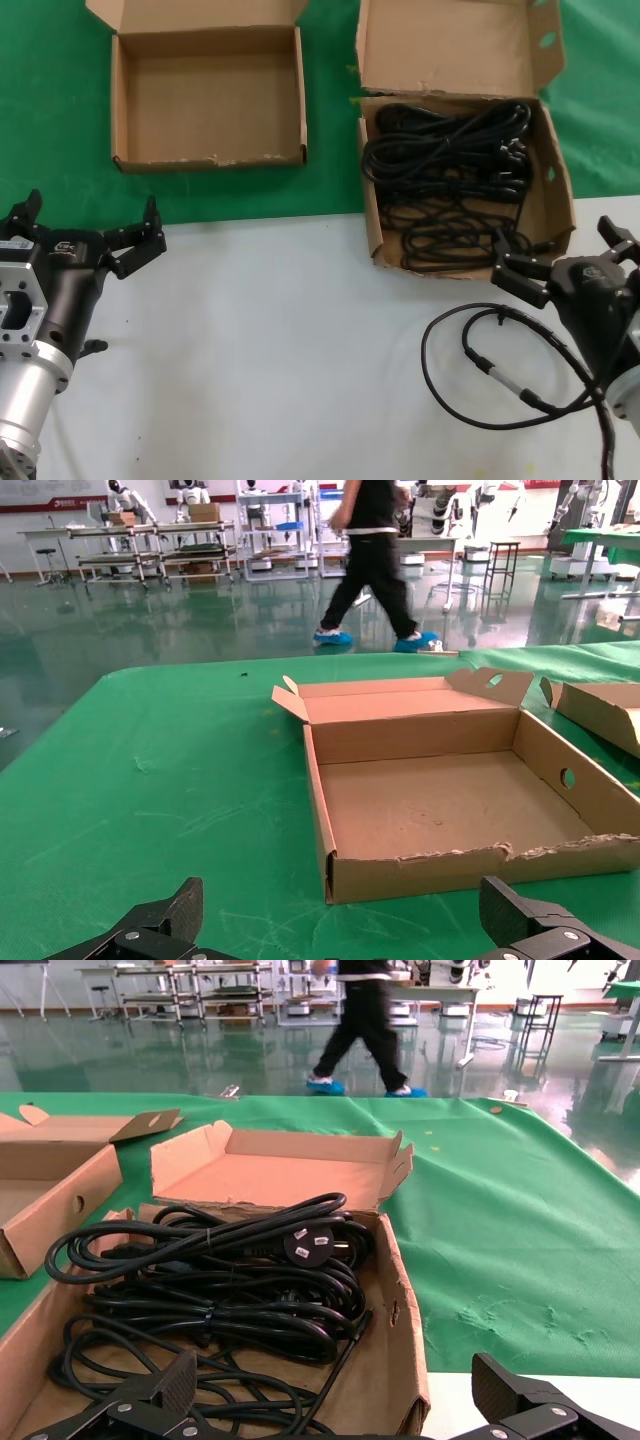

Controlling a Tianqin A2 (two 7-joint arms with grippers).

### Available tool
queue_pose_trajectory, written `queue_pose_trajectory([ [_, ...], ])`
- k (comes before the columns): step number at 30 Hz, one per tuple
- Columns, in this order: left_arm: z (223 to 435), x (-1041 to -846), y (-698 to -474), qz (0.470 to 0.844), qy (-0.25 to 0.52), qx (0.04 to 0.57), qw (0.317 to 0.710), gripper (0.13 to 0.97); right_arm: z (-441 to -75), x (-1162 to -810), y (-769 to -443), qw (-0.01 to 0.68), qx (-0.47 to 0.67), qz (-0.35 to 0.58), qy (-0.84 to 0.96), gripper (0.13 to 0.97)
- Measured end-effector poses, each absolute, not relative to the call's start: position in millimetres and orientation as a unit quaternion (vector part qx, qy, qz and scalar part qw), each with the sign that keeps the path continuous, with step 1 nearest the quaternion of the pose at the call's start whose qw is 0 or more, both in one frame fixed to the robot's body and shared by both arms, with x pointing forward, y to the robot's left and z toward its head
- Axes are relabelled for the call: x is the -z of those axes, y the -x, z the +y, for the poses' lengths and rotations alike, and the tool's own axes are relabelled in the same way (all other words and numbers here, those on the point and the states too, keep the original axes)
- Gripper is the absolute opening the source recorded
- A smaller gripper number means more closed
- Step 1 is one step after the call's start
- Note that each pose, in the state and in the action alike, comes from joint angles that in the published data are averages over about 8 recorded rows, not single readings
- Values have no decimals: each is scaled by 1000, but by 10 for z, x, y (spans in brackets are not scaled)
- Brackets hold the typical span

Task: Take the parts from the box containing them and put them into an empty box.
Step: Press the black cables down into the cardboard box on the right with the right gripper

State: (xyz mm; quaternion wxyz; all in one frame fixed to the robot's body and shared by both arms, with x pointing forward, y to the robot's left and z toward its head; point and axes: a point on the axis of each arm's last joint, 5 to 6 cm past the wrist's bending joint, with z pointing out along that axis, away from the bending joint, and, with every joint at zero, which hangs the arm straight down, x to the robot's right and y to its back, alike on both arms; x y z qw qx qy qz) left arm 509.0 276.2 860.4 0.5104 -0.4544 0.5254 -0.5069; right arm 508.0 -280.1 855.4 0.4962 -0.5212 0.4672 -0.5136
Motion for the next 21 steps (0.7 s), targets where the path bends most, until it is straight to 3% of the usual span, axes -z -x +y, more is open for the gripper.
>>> queue_pose_trajectory([
  [21,2762,-8604,-5090,525,454,507,510,964,-2801,-8554,-5080,496,514,467,521,966],
])
